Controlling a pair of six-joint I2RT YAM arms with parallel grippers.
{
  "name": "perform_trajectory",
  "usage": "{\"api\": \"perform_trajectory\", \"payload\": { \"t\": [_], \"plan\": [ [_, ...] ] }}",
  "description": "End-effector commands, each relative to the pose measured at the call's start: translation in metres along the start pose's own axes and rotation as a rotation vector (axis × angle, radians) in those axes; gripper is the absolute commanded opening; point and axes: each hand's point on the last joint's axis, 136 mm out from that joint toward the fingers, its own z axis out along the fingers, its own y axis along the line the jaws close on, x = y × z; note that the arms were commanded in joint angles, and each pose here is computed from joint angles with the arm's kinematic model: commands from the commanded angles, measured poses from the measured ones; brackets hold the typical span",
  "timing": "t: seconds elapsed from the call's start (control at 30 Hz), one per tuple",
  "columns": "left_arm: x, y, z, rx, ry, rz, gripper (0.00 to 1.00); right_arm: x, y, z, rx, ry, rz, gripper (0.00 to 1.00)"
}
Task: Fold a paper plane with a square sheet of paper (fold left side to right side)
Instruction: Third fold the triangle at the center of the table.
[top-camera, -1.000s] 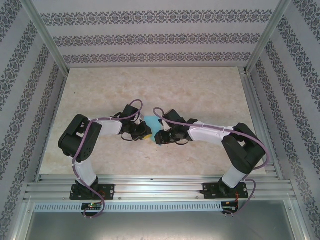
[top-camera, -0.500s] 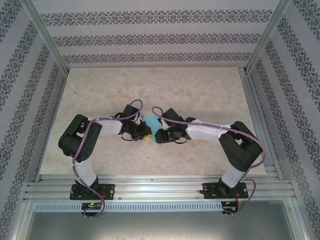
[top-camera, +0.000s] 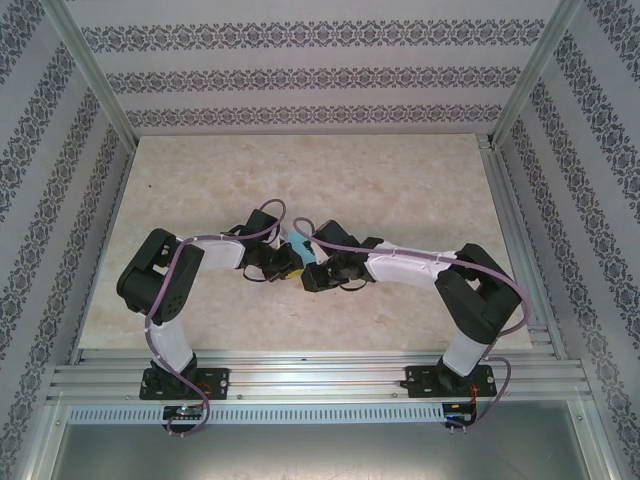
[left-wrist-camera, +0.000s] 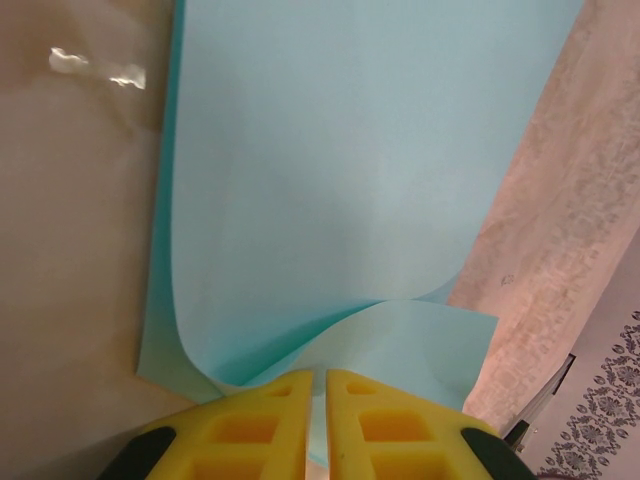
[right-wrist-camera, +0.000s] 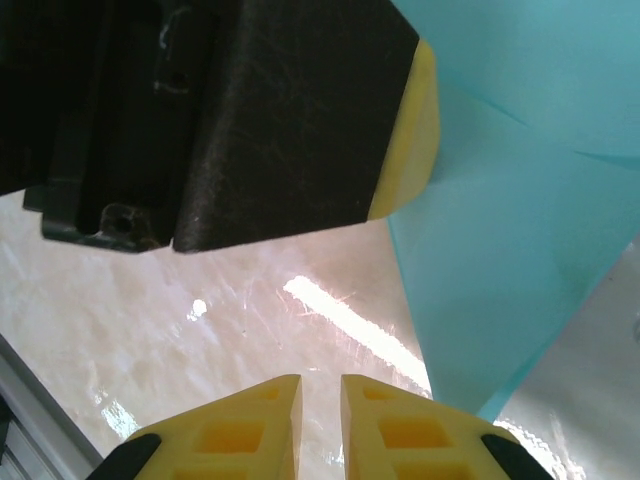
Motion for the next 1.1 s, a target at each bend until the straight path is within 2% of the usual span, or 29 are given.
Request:
{"api": "perform_trajectory", "payload": {
  "t": [0.0, 0.63, 1.07],
  "plan": [
    [0.015, 0.048, 0.015, -0.174, 0.03, -0.046, 0.12, -0.004, -0.001, 0.004, 0.011, 0.013, -0.009, 0.18],
    [0.016, 0.05, 0.016, -0.184, 0.039, -0.045, 0.12, 0.001, -0.017, 0.016, 0.049, 0.05, 0.007, 0.18],
    [0.016, 0.051, 0.017, -0.189, 0.041, -0.043, 0.12, 0.003, -0.018, 0.023, 0.006, 0.05, 0.032, 0.18]
  ]
}}
